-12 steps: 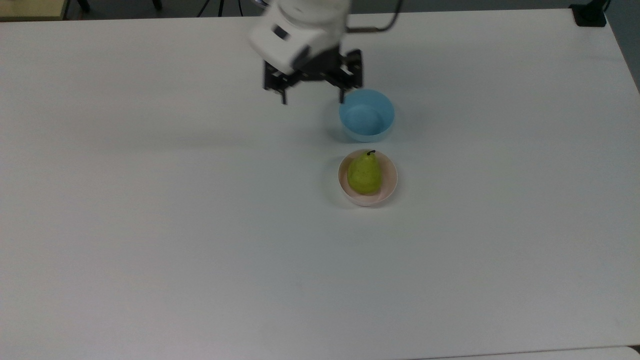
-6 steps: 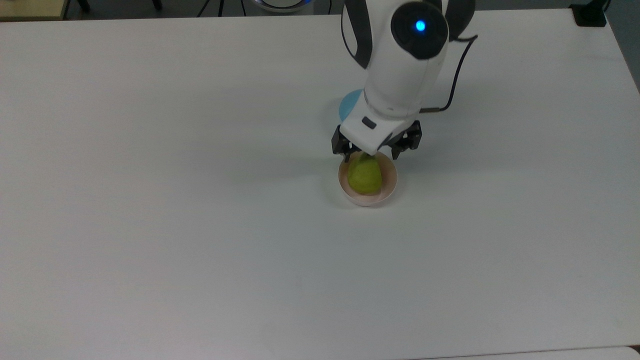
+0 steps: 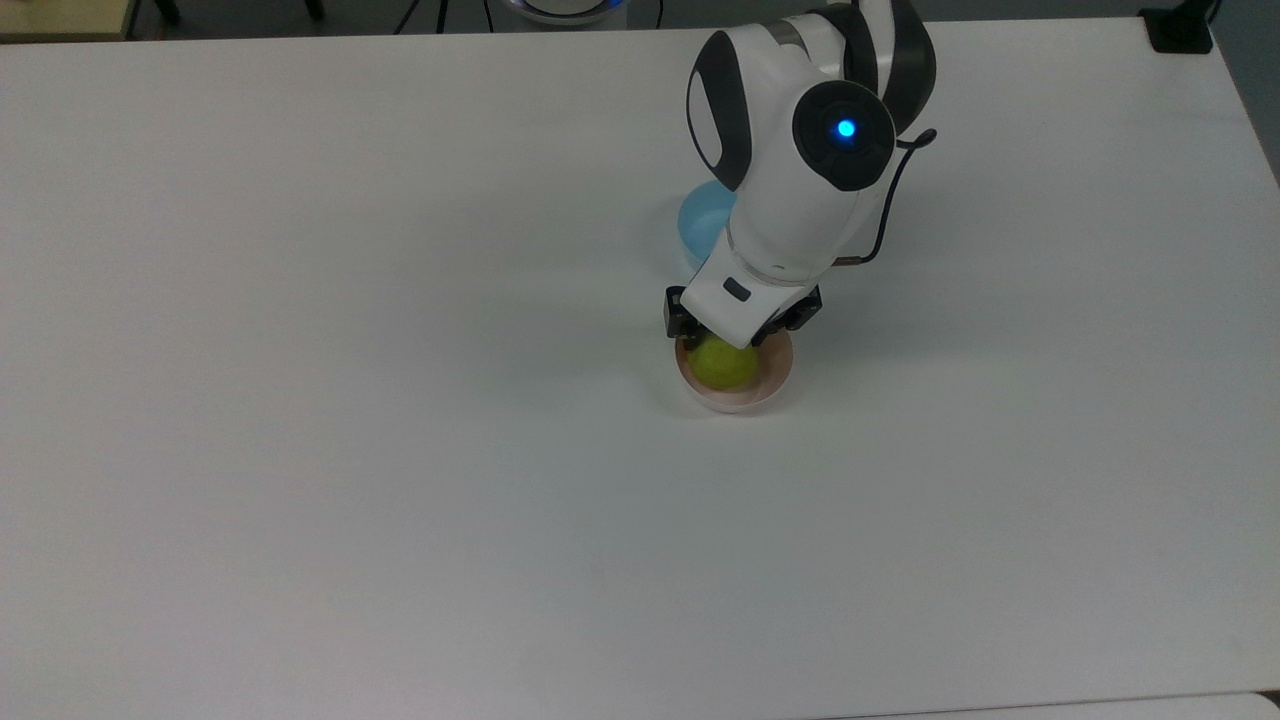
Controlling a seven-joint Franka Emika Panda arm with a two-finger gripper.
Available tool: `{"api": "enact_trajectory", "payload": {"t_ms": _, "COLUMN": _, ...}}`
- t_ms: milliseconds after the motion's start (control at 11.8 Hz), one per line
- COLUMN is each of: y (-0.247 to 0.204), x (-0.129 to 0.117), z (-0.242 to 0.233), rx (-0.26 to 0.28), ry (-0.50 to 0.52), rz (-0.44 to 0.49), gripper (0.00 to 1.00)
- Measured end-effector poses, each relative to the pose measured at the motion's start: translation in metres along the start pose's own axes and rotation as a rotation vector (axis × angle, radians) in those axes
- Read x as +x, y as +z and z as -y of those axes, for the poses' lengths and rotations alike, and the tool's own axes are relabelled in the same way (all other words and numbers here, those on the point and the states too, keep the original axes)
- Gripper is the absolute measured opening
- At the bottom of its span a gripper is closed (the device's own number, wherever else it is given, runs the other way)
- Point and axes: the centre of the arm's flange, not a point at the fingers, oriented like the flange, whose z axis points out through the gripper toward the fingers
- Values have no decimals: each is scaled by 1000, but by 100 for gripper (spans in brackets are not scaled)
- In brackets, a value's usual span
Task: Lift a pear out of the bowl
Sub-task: 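Close the gripper around the green pear inside the pink bowl, then lift the pear up out of the pink bowl and carry it aside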
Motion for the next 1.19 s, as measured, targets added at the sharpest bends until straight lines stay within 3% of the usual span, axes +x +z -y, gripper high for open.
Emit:
{"api": "enact_trajectory", "payload": {"t_ms": 170, "y": -2, "x": 0, "z": 0, "rx": 0, "ry": -1, "rz": -6, "gripper": 61}}
{"api": "enact_trajectory", "payload": {"t_ms": 340, "y": -6, "x": 2, "z": 0, "rx": 2, "ry": 2, "rz": -21, "gripper": 61}}
{"api": "enact_trajectory", "payload": {"t_ms": 680, "y": -100, "x": -7, "z": -30, "rx": 31, "ry": 44, "rz": -142, "gripper": 61}}
{"api": "enact_trajectory", "payload": {"t_ms": 935, "y": -132, "x": -16, "z": -106, "rx": 38, "ry": 143, "rz": -158, "gripper": 61}}
{"api": "enact_trajectory", "payload": {"t_ms": 1189, "y": -113, "x": -22, "z": -213, "rx": 28, "ry": 216, "rz": -122, "gripper": 61}}
